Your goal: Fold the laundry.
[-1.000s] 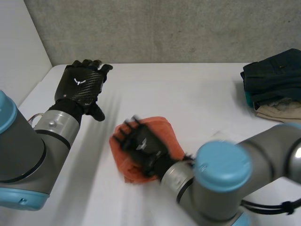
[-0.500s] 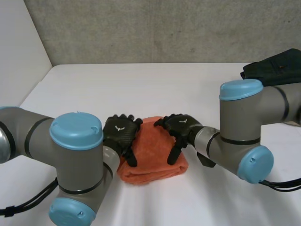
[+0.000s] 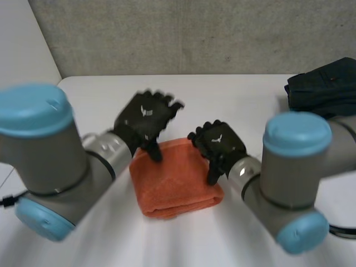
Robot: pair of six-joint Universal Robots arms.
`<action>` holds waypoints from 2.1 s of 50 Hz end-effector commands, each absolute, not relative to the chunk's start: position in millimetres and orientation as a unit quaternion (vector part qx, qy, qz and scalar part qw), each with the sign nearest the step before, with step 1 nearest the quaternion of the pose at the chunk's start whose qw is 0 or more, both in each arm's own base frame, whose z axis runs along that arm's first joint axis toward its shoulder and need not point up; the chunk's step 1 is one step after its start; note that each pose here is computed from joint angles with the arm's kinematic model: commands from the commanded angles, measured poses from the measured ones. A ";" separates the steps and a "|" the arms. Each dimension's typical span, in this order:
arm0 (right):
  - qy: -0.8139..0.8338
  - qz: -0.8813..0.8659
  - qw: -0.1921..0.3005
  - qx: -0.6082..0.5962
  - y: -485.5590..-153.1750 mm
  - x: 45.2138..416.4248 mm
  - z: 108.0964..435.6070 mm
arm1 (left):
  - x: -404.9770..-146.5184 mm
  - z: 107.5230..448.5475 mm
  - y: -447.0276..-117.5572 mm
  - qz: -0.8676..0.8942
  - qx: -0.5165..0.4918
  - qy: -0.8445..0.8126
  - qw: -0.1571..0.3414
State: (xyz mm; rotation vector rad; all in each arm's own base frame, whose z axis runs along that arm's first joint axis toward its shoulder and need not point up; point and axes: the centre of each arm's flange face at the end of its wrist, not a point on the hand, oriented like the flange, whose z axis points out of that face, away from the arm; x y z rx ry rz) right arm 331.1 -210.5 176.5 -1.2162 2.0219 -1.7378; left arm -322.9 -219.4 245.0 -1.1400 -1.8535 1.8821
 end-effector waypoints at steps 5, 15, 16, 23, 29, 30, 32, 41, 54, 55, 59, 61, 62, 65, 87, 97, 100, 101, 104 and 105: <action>0.642 -0.609 0.118 -0.450 -163.1 328.0 125.6 | -331.6 297.0 -200.7 0.612 -0.465 -0.582 0.265; 0.619 -0.626 0.119 -0.459 -171.1 341.2 101.9 | -347.3 288.3 -189.8 0.577 -0.488 -0.580 0.304; 0.615 -0.630 0.118 -0.459 -172.4 342.5 101.0 | -347.8 288.2 -189.5 0.576 -0.488 -0.580 0.305; 0.602 -0.637 0.106 -0.470 -180.3 349.6 92.6 | -349.1 284.9 -189.5 0.572 -0.488 -0.583 0.307; 0.597 -0.643 0.107 -0.467 -185.0 354.0 95.4 | -349.1 282.9 -190.4 0.570 -0.488 -0.586 0.307; 0.597 -0.643 0.107 -0.466 -185.2 354.2 95.2 | -348.8 282.9 -190.9 0.570 -0.488 -0.586 0.306; 0.597 -0.645 0.108 -0.465 -186.7 355.6 95.6 | -348.9 283.4 -191.2 0.571 -0.488 -0.585 0.306; 0.588 -0.657 0.110 -0.459 -196.3 363.6 100.0 | -347.3 282.9 -193.6 0.571 -0.485 -0.588 0.304; 0.577 -0.675 0.112 -0.446 -207.5 373.0 108.5 | -346.6 283.8 -195.7 0.574 -0.484 -0.588 0.302; 0.576 -0.676 0.113 -0.445 -207.9 373.3 110.2 | -346.7 284.2 -195.8 0.574 -0.484 -0.588 0.302; 0.565 -0.692 0.114 -0.434 -211.7 375.6 126.1 | -345.9 287.7 -198.8 0.579 -0.479 -0.587 0.301; 0.557 -0.705 0.112 -0.425 -217.1 375.4 138.8 | -344.6 291.7 -201.9 0.584 -0.474 -0.586 0.301; 0.554 -0.709 0.110 -0.422 -219.5 375.1 143.2 | -343.5 294.9 -204.2 0.587 -0.469 -0.587 0.302; 0.542 -0.727 0.102 -0.408 -232.9 373.5 159.5 | -342.1 301.3 -208.1 0.595 -0.460 -0.585 0.303; 0.407 -0.887 -0.062 -0.210 -435.6 227.7 325.8 | -338.2 341.9 -226.9 0.651 -0.384 -0.574 0.316; 0.487 -0.841 -0.110 -0.208 -504.8 103.3 218.3 | -340.1 323.0 -223.2 0.628 -0.389 -0.593 0.319; 0.527 -0.815 -0.110 -0.214 -509.5 77.5 174.7 | -342.8 317.4 -219.1 0.621 -0.394 -0.596 0.323; 0.536 -0.809 -0.113 -0.215 -509.8 71.2 165.9 | -343.0 316.9 -218.6 0.621 -0.395 -0.596 0.322; 0.559 -0.789 -0.134 -0.217 -508.2 51.1 142.0 | -344.3 313.1 -216.3 0.615 -0.397 -0.599 0.324; 0.561 -0.786 -0.138 -0.219 -507.5 47.2 139.1 | -344.4 312.1 -216.5 0.614 -0.397 -0.600 0.324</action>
